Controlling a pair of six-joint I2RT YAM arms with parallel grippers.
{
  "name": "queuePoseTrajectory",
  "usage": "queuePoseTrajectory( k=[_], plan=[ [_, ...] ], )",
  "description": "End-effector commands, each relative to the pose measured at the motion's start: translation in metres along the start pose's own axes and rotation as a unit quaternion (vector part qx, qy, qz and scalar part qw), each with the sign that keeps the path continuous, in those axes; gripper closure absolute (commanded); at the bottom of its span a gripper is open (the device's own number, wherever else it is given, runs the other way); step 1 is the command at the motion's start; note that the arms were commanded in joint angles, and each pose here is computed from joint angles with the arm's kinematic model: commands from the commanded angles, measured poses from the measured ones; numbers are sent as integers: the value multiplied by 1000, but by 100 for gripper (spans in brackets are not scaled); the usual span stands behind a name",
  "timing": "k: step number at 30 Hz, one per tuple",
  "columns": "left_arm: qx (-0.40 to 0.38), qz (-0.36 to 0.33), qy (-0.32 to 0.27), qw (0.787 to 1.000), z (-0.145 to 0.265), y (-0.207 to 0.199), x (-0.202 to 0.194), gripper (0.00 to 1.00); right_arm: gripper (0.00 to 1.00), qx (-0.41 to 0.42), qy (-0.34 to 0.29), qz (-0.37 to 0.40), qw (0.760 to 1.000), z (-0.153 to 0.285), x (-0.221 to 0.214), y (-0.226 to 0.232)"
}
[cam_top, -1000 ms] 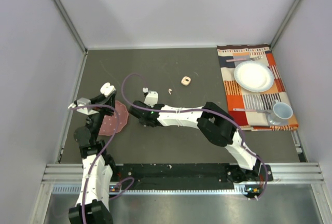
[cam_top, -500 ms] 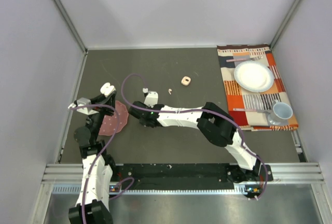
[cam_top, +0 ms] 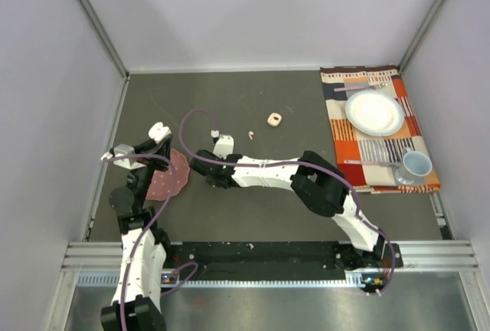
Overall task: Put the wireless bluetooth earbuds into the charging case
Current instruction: Pick up the left earbud from the center of the board, then insert the left earbud into the left side groove of the charging case.
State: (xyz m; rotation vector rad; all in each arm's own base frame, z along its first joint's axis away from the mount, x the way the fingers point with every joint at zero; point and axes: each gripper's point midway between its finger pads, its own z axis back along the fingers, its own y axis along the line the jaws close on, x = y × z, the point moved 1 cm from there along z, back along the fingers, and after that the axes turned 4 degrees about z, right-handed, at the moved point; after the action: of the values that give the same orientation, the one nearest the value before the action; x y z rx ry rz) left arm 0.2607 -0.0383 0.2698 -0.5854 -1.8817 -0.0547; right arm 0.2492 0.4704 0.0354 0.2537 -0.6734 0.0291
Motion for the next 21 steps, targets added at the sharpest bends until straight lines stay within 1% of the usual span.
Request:
queuePoseTrajectory(
  k=[1,3,5,10,17,21],
  plan=[
    [-7,-15,-15,1000,0,-3,8,100,73,-20,25,24,999,1,-26,-11],
    [-5,-15,-15,1000,0,-3,7,100,72,-18,24,24,999,3,-25,-10],
    [-5,-17,-16,1000,-1,-3,8,100,69,-17,24,25,999,3,-26,-9],
    [-3,-16,-15,1000,-1,-2,8,100,66,-18,24,25,999,4,-27,-10],
    [-3,-16,-15,1000,-1,-2,8,100,65,-22,18,18,999,7,-25,-11],
    [-3,-15,-13,1000,-1,-2,7,100,65,-19,26,19,999,5,-29,-9]
  ],
)
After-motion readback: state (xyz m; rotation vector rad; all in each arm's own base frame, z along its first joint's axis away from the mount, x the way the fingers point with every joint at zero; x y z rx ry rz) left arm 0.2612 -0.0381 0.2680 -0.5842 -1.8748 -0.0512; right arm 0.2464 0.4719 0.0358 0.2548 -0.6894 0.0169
